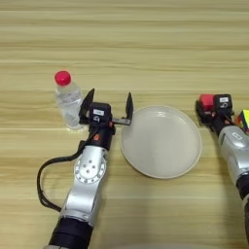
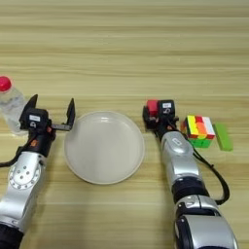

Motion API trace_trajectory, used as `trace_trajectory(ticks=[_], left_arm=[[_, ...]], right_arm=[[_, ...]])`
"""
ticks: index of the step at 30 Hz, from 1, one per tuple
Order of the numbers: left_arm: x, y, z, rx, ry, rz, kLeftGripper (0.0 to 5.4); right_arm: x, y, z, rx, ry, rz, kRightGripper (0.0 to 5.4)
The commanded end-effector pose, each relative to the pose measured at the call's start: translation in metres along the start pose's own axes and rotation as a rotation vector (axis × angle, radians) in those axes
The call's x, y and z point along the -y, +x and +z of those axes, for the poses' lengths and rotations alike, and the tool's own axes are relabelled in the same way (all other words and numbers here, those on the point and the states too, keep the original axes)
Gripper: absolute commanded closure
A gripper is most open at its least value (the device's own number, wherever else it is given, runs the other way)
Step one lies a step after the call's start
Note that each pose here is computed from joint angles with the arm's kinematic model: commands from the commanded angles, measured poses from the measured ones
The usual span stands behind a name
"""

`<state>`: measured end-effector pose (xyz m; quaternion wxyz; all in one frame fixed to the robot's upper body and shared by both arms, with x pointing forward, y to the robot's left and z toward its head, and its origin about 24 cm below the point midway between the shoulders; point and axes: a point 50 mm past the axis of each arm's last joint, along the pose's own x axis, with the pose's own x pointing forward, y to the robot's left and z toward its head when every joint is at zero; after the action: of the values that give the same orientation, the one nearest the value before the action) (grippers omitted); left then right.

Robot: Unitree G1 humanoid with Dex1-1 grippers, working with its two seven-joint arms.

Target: Move the objects on the table

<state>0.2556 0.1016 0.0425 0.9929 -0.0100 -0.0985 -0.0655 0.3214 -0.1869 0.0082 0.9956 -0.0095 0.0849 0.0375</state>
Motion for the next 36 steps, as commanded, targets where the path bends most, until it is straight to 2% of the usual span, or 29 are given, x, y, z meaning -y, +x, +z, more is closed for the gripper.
trace_trajectory(ticks=[1,5,9,14,17,22,27,36], left_arm=[[0.005,0.002,0.001,0.008,-0.022,0.001,0.0],[0.005,0.002,0.001,0.007,-0.022,0.002,0.0],[0.006,0.003,0.0,0.004,-0.023,0.0,0.0],[0.006,0.003,-0.001,0.003,-0.024,0.003,0.0],[0.005,0.003,0.0,0.006,-0.023,0.006,0.0],[0.005,0.004,0.0,0.007,-0.022,0.007,0.0],[0.005,0.004,0.0,0.007,-0.022,0.005,0.0],[0.006,0.004,0.0,0.009,-0.02,0.005,0.0]], right_arm=[[-0.001,0.0,0.011,0.058,-0.013,0.001,2.97],[-0.01,-0.009,0.025,0.142,-0.035,0.036,3.09],[-0.022,-0.024,0.038,0.208,-0.046,0.089,3.09],[-0.039,-0.05,0.047,0.233,-0.075,0.198,3.09],[-0.048,-0.068,0.042,0.193,-0.081,0.291,3.09],[-0.053,-0.082,0.036,0.139,-0.083,0.344,3.09],[-0.073,-0.091,0.022,0.077,-0.126,0.468,3.09],[-0.091,-0.092,0.01,0.035,-0.129,0.545,3.09]])
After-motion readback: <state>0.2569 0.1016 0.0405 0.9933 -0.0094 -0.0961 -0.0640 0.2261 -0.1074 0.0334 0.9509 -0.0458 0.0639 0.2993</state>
